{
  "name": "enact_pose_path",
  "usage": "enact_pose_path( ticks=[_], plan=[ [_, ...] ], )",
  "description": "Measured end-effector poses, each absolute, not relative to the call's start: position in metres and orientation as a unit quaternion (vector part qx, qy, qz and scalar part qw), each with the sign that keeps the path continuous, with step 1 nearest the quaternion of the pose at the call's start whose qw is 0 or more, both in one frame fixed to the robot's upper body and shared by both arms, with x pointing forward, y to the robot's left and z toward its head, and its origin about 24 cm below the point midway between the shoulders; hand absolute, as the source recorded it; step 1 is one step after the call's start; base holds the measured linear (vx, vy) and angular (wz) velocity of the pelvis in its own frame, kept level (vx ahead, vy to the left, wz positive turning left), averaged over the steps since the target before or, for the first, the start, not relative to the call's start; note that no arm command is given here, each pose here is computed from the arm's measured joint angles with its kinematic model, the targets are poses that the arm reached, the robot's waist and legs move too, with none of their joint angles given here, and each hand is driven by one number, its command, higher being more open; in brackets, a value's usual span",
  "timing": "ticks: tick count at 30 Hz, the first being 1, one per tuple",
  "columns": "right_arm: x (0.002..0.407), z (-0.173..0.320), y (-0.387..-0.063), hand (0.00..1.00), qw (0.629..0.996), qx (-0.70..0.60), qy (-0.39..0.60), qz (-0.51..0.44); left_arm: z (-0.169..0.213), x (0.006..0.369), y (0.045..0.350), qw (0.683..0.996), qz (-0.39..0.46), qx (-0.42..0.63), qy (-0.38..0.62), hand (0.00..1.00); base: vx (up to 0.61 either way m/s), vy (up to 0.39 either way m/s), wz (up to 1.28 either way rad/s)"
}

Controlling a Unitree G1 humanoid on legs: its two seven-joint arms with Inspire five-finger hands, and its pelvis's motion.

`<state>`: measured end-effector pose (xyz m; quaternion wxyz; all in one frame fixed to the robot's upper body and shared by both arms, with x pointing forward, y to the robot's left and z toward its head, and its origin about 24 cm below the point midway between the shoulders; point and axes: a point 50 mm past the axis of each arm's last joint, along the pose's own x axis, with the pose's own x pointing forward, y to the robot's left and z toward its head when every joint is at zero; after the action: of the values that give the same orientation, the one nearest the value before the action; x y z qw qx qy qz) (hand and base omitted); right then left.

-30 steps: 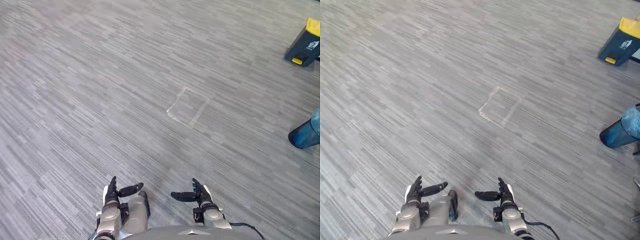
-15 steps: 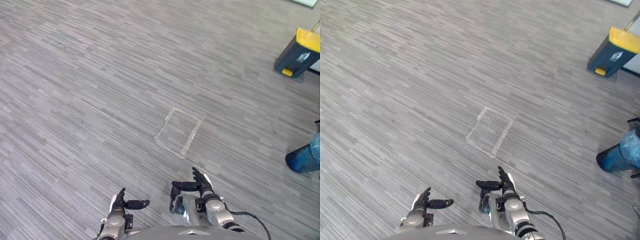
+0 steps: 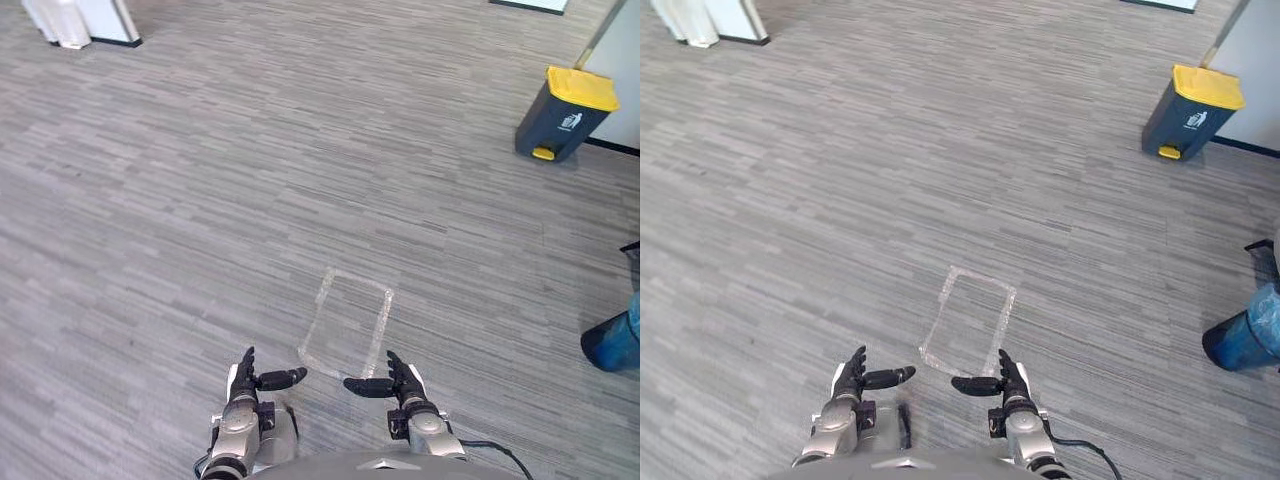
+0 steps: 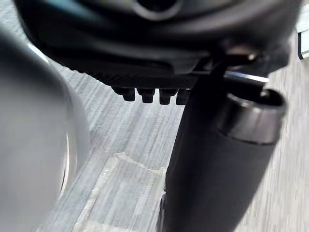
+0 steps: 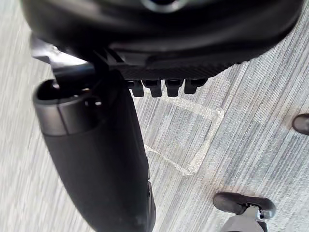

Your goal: Organize the slippers on the shoe rack

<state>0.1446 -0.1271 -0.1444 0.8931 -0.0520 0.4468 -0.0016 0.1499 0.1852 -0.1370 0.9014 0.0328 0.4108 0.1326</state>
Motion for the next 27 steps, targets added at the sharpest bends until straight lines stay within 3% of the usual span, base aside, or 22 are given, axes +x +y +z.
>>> enact_pose_path(
  ticks=[7, 13, 18, 21, 27],
  plan=[
    [0.147, -0.146, -0.127, 1.0, 0.89, -0.058, 0.453, 0.006, -0.15, 0.122, 0.204, 0.87, 0.127, 0.074, 0.47, 1.0, 0.35, 0.177, -0.27],
    [0.159, -0.141, -0.125, 1.0, 0.898, -0.068, 0.434, 0.02, -0.152, 0.117, 0.202, 0.867, 0.118, 0.076, 0.478, 1.0, 0.34, -0.066, -0.05],
    [0.157, -0.143, -0.142, 1.0, 0.895, -0.08, 0.44, 0.002, -0.156, 0.114, 0.186, 0.865, 0.104, 0.056, 0.487, 1.0, 0.36, -0.185, -0.26],
    [0.152, -0.143, -0.146, 1.0, 0.895, -0.078, 0.44, -0.007, -0.154, 0.115, 0.19, 0.867, 0.136, 0.027, 0.478, 1.0, 0.41, -0.143, -0.17],
    [0.144, -0.146, -0.15, 1.0, 0.889, -0.056, 0.453, -0.042, -0.149, 0.121, 0.193, 0.876, 0.152, 0.016, 0.457, 1.0, 0.3, 0.082, -0.99]
  ],
)
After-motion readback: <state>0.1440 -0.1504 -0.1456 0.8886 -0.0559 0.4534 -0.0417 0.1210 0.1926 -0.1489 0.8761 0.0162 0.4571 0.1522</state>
